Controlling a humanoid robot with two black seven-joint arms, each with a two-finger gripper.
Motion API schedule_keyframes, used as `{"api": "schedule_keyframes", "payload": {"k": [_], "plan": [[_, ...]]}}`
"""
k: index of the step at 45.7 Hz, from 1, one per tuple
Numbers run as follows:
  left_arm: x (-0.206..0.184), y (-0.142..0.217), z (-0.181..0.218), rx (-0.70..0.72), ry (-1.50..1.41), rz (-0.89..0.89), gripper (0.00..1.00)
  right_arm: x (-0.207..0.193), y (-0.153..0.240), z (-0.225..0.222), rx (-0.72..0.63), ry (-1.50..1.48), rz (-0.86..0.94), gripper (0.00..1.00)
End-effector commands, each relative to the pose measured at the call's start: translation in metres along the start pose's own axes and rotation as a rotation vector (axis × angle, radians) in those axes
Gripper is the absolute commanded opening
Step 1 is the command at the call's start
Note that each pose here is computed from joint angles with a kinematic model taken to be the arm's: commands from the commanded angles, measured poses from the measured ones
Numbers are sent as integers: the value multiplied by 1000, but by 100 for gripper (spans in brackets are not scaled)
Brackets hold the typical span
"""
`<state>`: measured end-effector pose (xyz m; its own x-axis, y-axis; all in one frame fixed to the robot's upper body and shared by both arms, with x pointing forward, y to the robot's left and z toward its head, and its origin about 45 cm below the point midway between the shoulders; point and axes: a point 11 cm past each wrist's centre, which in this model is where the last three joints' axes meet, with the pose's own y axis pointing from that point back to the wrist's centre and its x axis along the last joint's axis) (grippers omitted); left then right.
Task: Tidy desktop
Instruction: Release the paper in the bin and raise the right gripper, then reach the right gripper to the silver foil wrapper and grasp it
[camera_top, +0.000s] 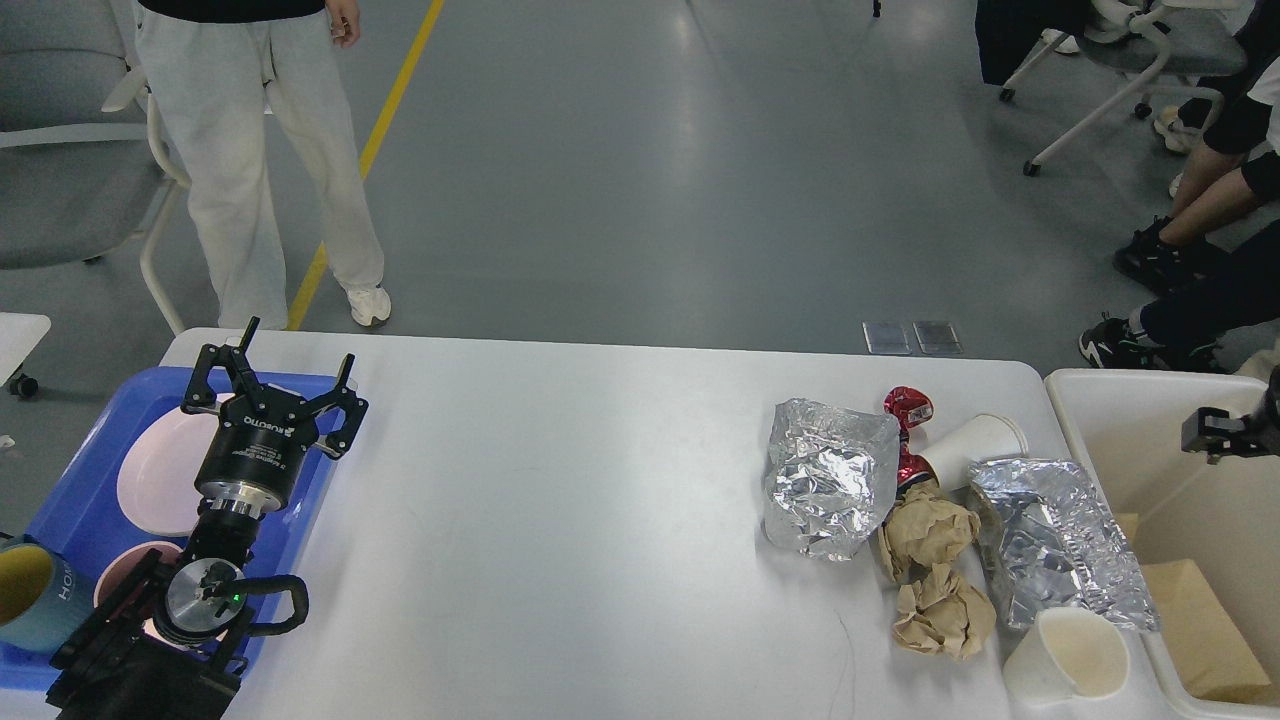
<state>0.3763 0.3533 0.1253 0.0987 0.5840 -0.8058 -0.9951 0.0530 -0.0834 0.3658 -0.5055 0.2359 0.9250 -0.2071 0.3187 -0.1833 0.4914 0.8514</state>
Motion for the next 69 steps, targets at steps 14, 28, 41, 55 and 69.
{"api": "schedule_keyframes", "payload": {"k": [14,28,41,55,69], "plan": [[0,0,0,-1,0,1,97,5,212,-74,119,350,-169,100],[1,1,0,-2,0,2,97,-40,275,-96,215,359,40,100],[1,1,0,-1,0,2,97,-40,273,-94,200,327,29,100],[0,0,0,1,0,1,97,-42,245,-161,315,391,-25,100],[1,1,0,1,0,2,97,-44,172,-278,464,390,68,100]]}}
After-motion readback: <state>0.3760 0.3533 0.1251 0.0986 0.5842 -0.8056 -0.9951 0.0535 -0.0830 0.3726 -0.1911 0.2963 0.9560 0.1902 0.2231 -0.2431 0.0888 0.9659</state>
